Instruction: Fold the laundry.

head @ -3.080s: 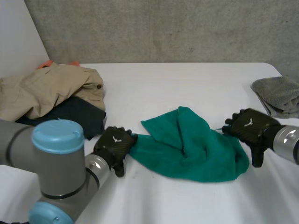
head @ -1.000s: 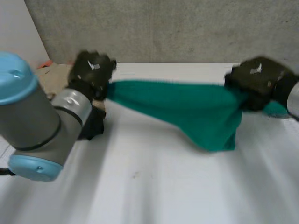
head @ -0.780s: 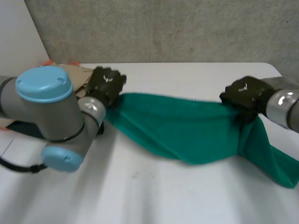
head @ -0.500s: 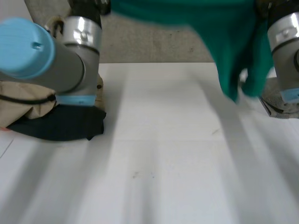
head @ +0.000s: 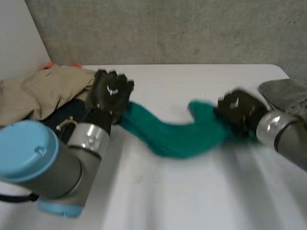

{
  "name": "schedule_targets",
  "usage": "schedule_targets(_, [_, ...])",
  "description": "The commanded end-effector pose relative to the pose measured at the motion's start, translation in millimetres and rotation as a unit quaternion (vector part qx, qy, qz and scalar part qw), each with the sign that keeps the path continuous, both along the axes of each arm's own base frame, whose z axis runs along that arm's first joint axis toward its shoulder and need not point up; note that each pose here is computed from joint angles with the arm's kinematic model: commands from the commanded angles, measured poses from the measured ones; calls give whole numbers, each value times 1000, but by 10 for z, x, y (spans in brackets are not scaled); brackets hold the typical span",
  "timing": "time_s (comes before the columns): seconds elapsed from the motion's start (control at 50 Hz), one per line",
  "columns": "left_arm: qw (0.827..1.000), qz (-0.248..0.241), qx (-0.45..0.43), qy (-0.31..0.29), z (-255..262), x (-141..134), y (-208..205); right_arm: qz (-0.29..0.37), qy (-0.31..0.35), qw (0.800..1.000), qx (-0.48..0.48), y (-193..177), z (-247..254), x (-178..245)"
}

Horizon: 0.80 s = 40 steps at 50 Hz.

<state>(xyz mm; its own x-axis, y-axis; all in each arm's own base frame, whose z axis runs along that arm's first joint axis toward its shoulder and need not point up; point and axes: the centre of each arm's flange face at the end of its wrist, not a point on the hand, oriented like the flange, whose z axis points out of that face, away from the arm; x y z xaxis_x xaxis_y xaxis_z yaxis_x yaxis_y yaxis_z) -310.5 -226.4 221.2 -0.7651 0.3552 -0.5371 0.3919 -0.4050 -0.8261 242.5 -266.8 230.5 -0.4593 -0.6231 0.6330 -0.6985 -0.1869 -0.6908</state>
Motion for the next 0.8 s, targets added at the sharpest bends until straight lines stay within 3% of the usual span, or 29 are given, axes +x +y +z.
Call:
schedule_targets(0.02, [998,-11,45,-30,-169,62,225,26,64,990,126,419,-390,-73])
schedule_targets(0.22, [995,-1,76,-57,-159,162,300,4,28,1000,6,90,-239,-2])
schedule_targets(0.3, [986,4,134,-95,-234,294,469,-8,17,999,-51,-32,-152,51])
schedule_targets(0.44, [957,12,251,-148,-340,537,786,101,9,993,-55,489,-274,565])
schedule_targets(0.54, [956,29,266,-119,-212,604,764,157,30,987,-27,846,-443,648])
schedule_targets(0.6, [966,50,239,-85,-34,645,587,145,24,989,-29,816,-364,606])
schedule_targets(0.66, [975,62,205,-54,145,649,418,90,-3,995,-51,584,-125,411])
schedule_targets(0.8, [989,21,143,-8,330,354,205,-23,-108,993,-39,268,375,-39])
